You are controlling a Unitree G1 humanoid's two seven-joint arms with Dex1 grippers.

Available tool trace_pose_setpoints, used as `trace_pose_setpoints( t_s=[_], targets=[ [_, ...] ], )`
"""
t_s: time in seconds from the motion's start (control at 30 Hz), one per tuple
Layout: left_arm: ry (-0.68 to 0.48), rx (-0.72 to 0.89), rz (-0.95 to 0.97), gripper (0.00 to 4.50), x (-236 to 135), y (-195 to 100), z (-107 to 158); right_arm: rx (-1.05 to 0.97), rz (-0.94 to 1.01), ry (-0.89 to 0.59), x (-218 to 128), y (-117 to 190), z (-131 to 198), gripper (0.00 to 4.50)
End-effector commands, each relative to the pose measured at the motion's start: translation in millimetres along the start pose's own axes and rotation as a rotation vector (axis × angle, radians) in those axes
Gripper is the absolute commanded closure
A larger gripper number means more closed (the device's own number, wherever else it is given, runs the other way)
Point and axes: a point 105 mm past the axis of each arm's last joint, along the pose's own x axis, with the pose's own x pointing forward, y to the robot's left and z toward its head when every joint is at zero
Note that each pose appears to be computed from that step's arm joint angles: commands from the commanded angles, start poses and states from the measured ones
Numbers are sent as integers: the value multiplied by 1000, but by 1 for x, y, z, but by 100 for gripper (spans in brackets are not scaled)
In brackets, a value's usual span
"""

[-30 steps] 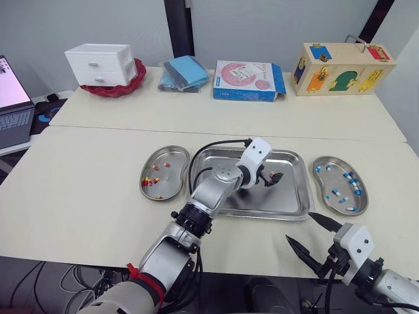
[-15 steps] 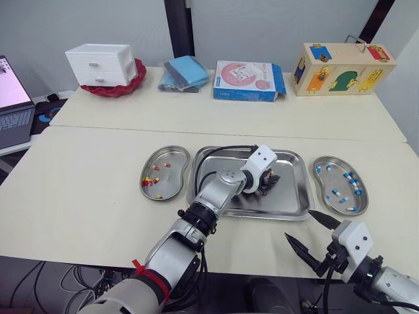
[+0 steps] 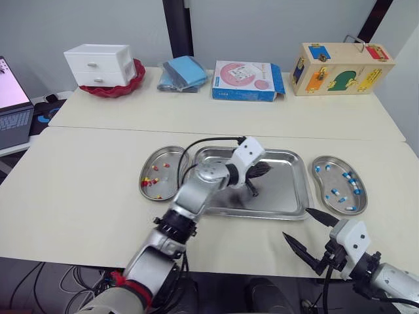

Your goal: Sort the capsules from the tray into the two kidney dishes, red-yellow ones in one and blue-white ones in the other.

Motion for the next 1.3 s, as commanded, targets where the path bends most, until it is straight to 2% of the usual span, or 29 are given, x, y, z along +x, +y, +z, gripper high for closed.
trace_pose_setpoints(
  t_s=[0.03, 0.33, 0.53, 0.9, 1.03, 1.3],
  targets=[
    [-58, -25, 27, 445, -38, 5, 19, -48, 98, -52, 9, 9, 10, 0],
    [53, -94, 279, 445, -126, 35, -12, -90, 330, -176, 46, 34, 31, 0],
    [79, -64, 569, 445, -177, 61, -22, -100, 380, -209, 58, 36, 36, 0],
    [67, -102, 706, 445, -198, 74, -39, -100, 390, -213, 59, 37, 35, 0],
    [52, -104, 684, 342, -198, 73, -39, -97, 371, -204, 59, 34, 34, 0],
    [32, -121, 671, 80, -197, 73, -39, -95, 360, -199, 59, 32, 34, 0]
  ],
)
